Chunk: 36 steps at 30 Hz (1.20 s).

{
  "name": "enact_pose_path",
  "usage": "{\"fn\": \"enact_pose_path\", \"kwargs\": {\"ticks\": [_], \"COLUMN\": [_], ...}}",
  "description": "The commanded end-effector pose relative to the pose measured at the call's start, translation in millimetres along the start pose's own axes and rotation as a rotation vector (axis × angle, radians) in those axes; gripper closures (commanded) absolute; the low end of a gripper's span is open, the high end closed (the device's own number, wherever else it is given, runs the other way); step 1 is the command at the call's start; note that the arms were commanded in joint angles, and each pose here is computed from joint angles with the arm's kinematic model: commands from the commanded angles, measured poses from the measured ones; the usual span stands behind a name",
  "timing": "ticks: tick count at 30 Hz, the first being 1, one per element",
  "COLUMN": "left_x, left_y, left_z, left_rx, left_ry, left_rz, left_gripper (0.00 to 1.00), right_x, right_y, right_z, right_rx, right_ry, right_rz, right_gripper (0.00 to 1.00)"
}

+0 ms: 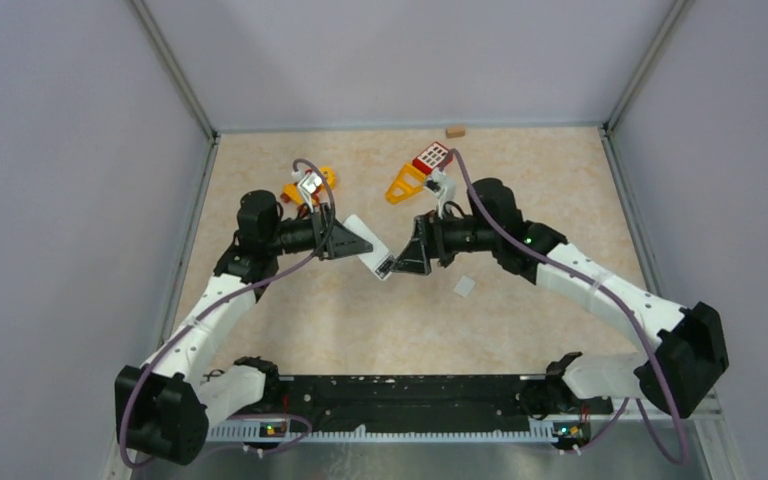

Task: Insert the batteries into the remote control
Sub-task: Load the battery into the remote control, then pick up the battery cover at the center of the board.

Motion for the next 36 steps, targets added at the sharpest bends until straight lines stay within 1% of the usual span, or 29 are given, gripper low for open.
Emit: {"fn": "enact_pose_path", "kwargs": {"ticks": [1, 4, 6, 8, 10, 13, 16, 20, 23, 28, 32, 36], "left_x": [-10, -8, -7, -8, -9, -10, -9, -8, -8, -9, -7, -7], "left_y": [-3, 1, 3, 4, 5, 5, 8, 11, 12, 11, 12, 12], "left_z": [-7, -8, -10, -13, -15, -18, -18, -17, -17, -16, -16, -17], "left_rx": [-0.123, -0.176, -0.219, -0.278, -0.333, -0.376, -0.383, -0.376, -0.369, -0.345, -0.333, -0.327], "left_ry": [-0.092, -0.109, -0.119, -0.137, -0.158, -0.180, -0.174, -0.159, -0.156, -0.152, -0.141, -0.143], "left_rz": [0.163, 0.160, 0.154, 0.153, 0.151, 0.148, 0.122, 0.096, 0.092, 0.099, 0.089, 0.092], "left_gripper": [1.00, 1.00, 1.00, 1.00, 1.00, 1.00, 1.00, 1.00, 1.00, 1.00, 1.00, 1.00], "right_x": [-12, -7, -1, 6, 11, 16, 23, 32, 33, 43, 41, 35], "right_y": [0, -18, -36, -54, -67, -83, -101, -117, -126, -143, -154, -163], "right_z": [-28, -37, -41, -44, -45, -44, -39, -29, -22, -5, 3, 3], "right_rx": [0.133, 0.301, 0.437, 0.577, 0.677, 0.781, 0.857, 0.855, 0.867, 0.785, 0.783, 0.830], "right_ry": [-0.193, -0.217, -0.192, -0.112, -0.021, 0.111, 0.242, 0.330, 0.355, 0.472, 0.494, 0.502], "right_rz": [-0.074, -0.134, -0.185, -0.222, -0.251, -0.261, -0.280, -0.280, -0.277, -0.295, -0.305, -0.315], "right_gripper": [0.21, 0.21, 0.22, 0.23, 0.23, 0.23, 0.23, 0.23, 0.23, 0.24, 0.25, 0.26]}}
Point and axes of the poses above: each gripper's point midway between its finger pads, its own z axis out along the fingers, its own y axis along the line the jaws close on, x = y × z, the point moved 10 cm from there along -z, back along the fingers, and after that the axes turned 12 degrees about z, right-handed, at the moved point
